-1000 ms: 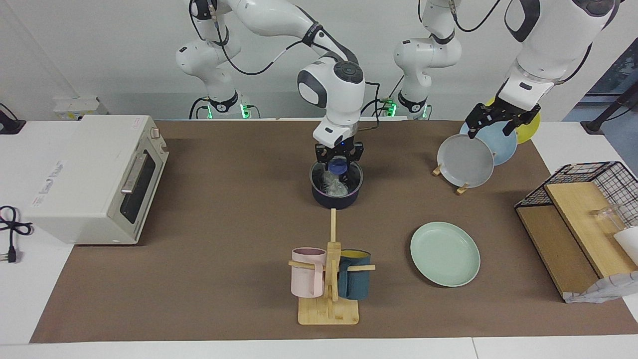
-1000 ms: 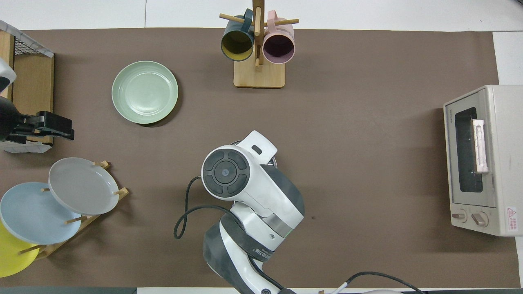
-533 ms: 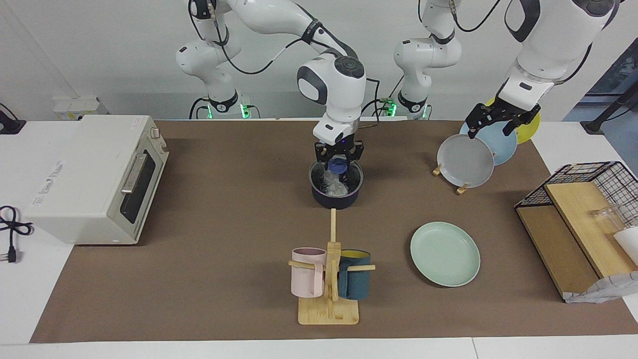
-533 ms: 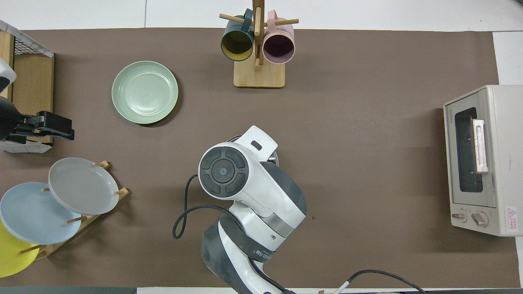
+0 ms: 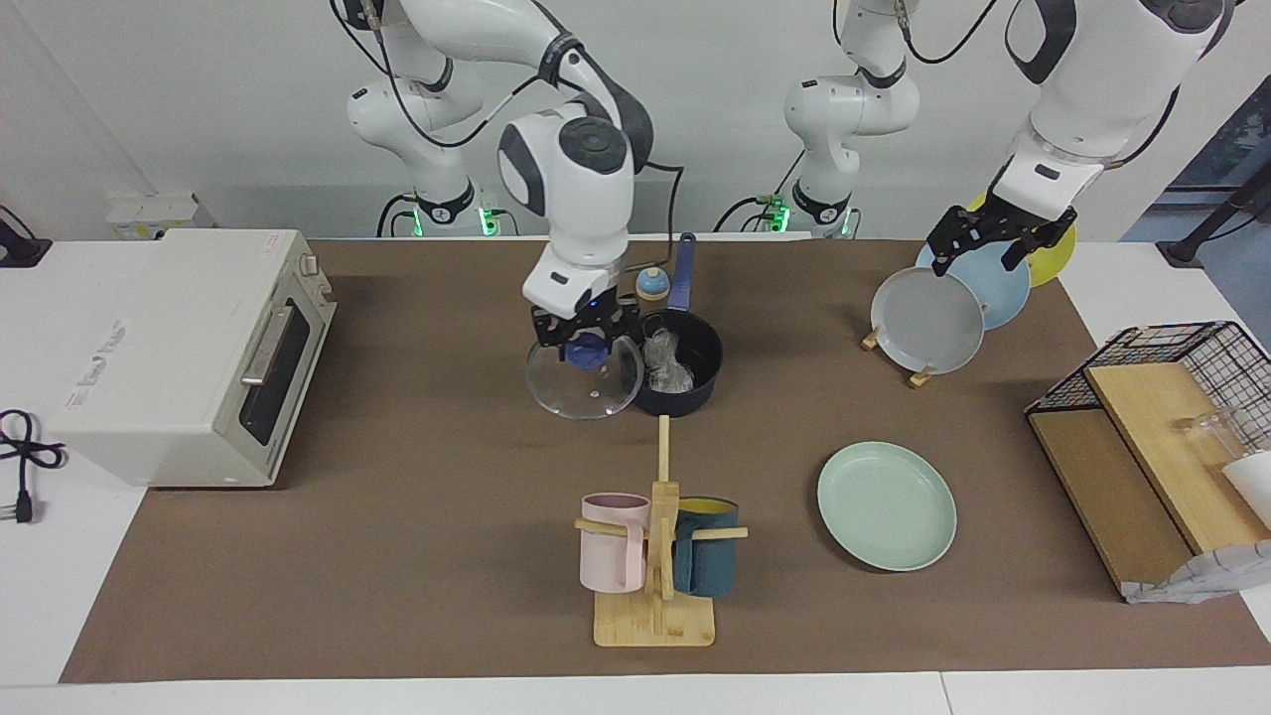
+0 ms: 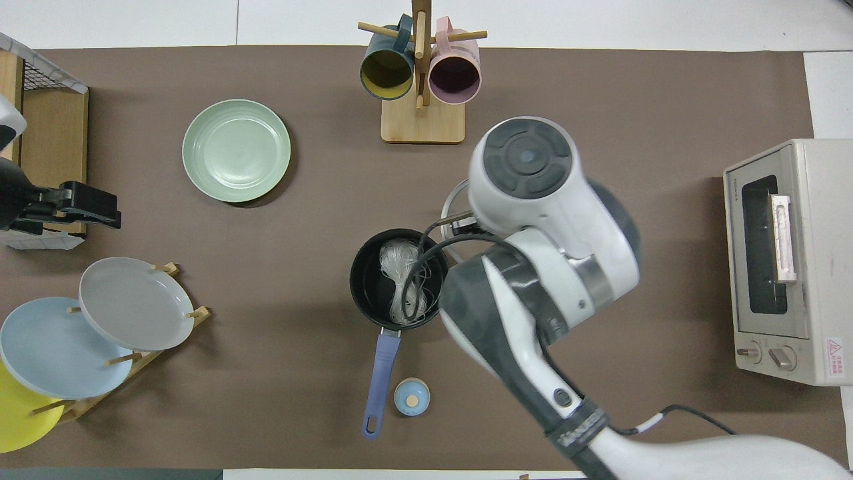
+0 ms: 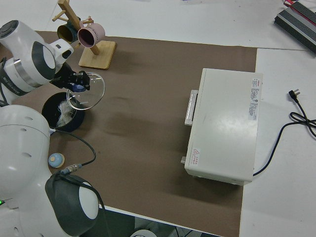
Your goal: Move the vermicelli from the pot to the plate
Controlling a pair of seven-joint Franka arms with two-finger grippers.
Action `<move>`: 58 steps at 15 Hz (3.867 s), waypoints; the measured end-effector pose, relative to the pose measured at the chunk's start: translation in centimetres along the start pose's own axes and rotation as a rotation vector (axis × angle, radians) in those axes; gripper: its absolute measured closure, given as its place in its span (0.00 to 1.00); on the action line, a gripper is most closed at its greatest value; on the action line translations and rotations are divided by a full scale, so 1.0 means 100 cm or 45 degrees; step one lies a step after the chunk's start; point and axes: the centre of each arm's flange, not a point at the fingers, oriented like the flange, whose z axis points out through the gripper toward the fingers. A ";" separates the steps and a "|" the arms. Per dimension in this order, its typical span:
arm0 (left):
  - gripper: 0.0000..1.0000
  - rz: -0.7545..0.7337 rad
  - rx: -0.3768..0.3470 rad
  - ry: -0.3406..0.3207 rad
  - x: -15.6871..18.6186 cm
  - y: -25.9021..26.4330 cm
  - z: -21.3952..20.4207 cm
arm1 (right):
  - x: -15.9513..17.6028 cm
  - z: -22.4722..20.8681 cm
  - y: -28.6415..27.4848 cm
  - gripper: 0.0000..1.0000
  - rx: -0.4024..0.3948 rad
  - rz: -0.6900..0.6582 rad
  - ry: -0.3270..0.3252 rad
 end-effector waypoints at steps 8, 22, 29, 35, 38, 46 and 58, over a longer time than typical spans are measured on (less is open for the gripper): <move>0.00 0.000 0.000 0.000 0.000 0.000 0.000 | -0.022 0.065 0.164 0.34 0.028 -0.129 -0.103; 0.00 0.000 0.000 0.000 0.000 0.000 0.000 | -0.075 0.145 0.189 0.27 0.027 -0.129 0.073; 0.00 0.000 0.000 -0.005 0.000 0.000 0.000 | -0.063 0.045 0.216 0.00 0.059 -0.049 -0.029; 0.00 -0.016 -0.025 0.005 -0.001 0.024 0.003 | -0.090 -0.056 0.252 0.00 0.074 0.100 -0.060; 0.00 -0.081 -0.071 0.036 -0.012 0.106 0.017 | -0.100 -0.099 0.243 0.00 0.077 0.178 -0.114; 0.00 -0.050 -0.133 0.078 -0.067 0.275 0.119 | -0.108 -0.130 0.239 0.00 0.094 0.217 -0.111; 0.00 -0.053 -0.113 0.027 -0.089 0.341 0.242 | -0.117 -0.141 0.258 0.00 0.153 0.286 -0.131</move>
